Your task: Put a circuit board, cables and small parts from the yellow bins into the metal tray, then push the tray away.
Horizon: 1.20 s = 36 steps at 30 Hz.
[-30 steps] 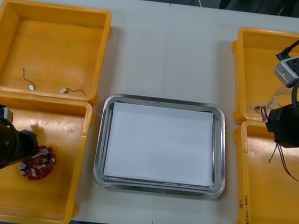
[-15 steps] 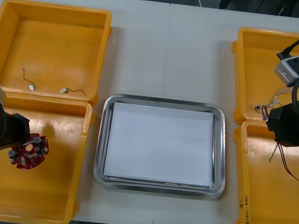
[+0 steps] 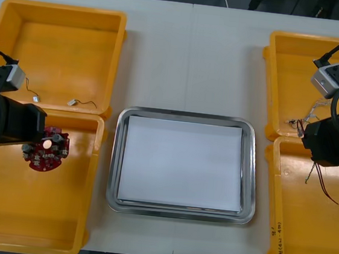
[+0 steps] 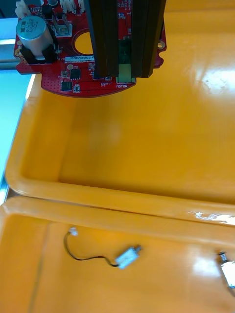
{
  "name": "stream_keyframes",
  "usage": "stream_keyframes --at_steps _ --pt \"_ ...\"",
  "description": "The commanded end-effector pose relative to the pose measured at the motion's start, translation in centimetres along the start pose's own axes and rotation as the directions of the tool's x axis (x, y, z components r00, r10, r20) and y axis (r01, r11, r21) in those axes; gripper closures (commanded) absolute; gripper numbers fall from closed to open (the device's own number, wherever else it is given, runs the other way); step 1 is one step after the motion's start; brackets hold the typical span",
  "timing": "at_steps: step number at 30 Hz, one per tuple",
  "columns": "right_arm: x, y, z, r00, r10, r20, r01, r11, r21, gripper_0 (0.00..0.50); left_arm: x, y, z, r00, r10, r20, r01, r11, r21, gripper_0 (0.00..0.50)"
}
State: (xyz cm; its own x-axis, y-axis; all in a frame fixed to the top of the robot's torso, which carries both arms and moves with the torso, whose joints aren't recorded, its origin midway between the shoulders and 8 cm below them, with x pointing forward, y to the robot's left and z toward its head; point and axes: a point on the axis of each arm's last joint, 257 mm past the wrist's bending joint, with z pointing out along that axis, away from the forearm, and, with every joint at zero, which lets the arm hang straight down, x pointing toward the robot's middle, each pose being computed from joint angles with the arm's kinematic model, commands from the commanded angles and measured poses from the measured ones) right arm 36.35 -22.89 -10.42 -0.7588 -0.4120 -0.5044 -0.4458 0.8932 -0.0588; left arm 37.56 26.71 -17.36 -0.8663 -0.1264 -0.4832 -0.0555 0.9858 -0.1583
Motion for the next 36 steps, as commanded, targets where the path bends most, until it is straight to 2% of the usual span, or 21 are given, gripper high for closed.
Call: stream_keyframes --at_steps 1,6,15,24,33,36 --pt "-0.5 0.6 -0.8 0.997 -0.069 0.017 0.069 0.998 0.013 0.5 -0.7 -3.6 -1.1 0.991 0.132 0.024 -0.132 0.991 0.011 0.5" --pt "-0.5 0.6 -0.8 0.997 -0.071 0.019 0.07 0.997 0.014 0.5 -0.1 -6.9 -0.6 0.971 0.238 0.008 -0.238 0.971 0.036 0.5" --pt "-0.5 0.7 -0.8 0.997 -0.072 0.018 0.072 0.997 0.011 0.5 1.0 -11.4 -0.1 0.929 0.37 -0.002 -0.369 0.927 0.058 0.5" --pt "-0.5 0.8 -0.8 0.997 -0.073 0.018 0.073 0.997 0.007 0.5 2.5 -14.4 0.9 0.888 0.459 -0.011 -0.458 0.887 0.057 0.5" --pt "-0.5 0.8 -0.8 0.997 -0.072 0.019 0.072 0.997 0.007 0.5 3.3 -16.2 3.0 0.869 0.492 -0.059 -0.49 0.871 0.045 0.5" --pt "-0.5 0.7 -0.8 0.997 -0.071 0.018 0.071 0.997 0.007 0.5 3.2 -17.1 3.7 0.869 0.492 -0.057 -0.49 0.87 0.048 0.5"
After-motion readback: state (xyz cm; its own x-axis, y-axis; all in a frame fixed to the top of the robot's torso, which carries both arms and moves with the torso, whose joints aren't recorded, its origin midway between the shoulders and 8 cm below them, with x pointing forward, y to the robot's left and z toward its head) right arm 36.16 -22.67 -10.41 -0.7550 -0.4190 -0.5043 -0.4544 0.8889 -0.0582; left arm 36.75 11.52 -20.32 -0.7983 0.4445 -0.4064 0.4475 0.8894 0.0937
